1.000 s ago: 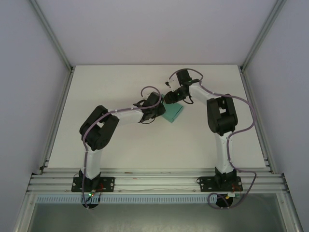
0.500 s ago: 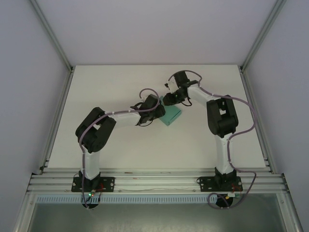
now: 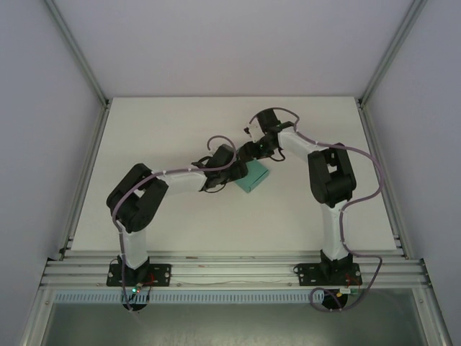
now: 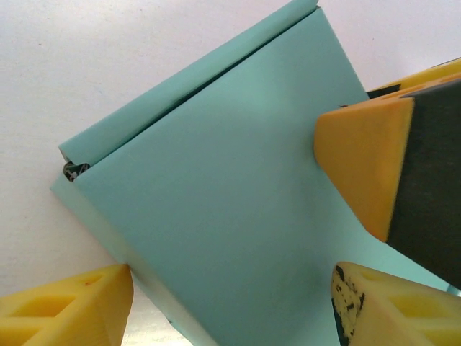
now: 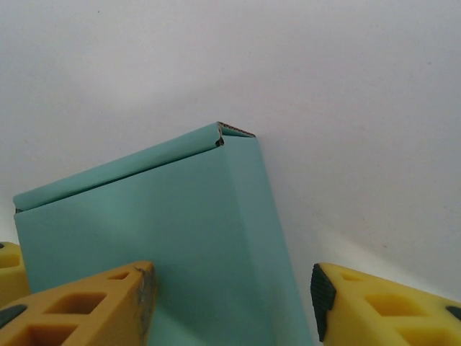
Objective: Assemble paper box
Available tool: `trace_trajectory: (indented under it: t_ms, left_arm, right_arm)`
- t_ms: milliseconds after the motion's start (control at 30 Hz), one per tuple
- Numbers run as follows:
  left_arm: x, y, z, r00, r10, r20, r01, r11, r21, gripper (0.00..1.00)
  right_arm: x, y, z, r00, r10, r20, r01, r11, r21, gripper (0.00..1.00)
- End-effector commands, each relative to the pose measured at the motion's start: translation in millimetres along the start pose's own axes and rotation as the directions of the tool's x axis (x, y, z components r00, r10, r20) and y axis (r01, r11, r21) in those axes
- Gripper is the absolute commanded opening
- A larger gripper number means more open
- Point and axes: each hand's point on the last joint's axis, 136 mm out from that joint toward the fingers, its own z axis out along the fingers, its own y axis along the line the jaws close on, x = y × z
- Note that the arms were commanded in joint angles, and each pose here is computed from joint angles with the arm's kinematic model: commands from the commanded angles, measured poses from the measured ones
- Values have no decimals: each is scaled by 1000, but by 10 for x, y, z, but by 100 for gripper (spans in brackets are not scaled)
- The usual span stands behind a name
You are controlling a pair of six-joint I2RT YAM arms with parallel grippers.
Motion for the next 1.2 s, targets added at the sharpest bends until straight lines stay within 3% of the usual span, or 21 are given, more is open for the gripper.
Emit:
trace_trajectory:
  t_ms: [0,67,133,233,500,533,600,633,733,867,933,1033,1100,1167]
  left_arm:
    - [-90,-184,-153,999,23,45,-25,998,55,73]
    - [-102,-180,-173,999,28,47,-30,998,49,77]
    - [-93,-178,-186,999,30,43,-32,998,48,91]
    - [-109,-151,-221,998,34,53,-36,999,39,98]
    - [-205,-158,-376,994,63,94,-66,997,30,100]
    - [-265,-153,-455,989,79,124,-83,996,21,100]
    - [-424,-79,-663,970,117,215,-114,993,-24,100]
    - [-560,34,-825,948,145,284,-123,988,-92,100]
    - [-972,494,-1341,879,215,426,-90,951,-296,100]
    - [-1405,1368,-1763,825,183,535,52,918,-393,100]
    - [-1501,1758,-1932,791,200,577,97,892,-442,100]
    - [-1560,2136,-2149,711,287,641,136,839,-527,100]
    - [-1581,2282,-2162,649,330,685,125,842,-525,100]
    - [-1634,2378,-2147,666,321,674,121,845,-521,100]
  right_arm:
    - [-22,175,-160,1000,20,3,-20,999,-31,63]
    - [-70,123,-218,999,27,25,-27,1000,-7,65]
    - [-88,101,-268,999,25,33,-25,1000,2,68]
    - [-92,85,-314,999,28,42,-28,1000,10,70]
    - [-198,10,-485,989,58,133,-63,997,32,75]
    - [-240,-32,-566,983,60,173,-70,996,52,78]
    - [-277,-106,-752,967,66,244,-88,993,81,98]
    - [-292,-177,-886,953,72,293,-108,988,108,100]
    - [-240,-526,-1333,884,96,458,-218,950,223,100]
    - [75,-1093,-1849,722,124,681,-416,864,283,100]
    - [332,-1399,-2040,659,112,743,-523,778,347,100]
    - [611,-1627,-2135,634,-18,773,-549,694,467,100]
    - [606,-1678,-2263,565,-76,822,-581,671,461,100]
    - [529,-1592,-2308,487,-118,865,-541,738,404,100]
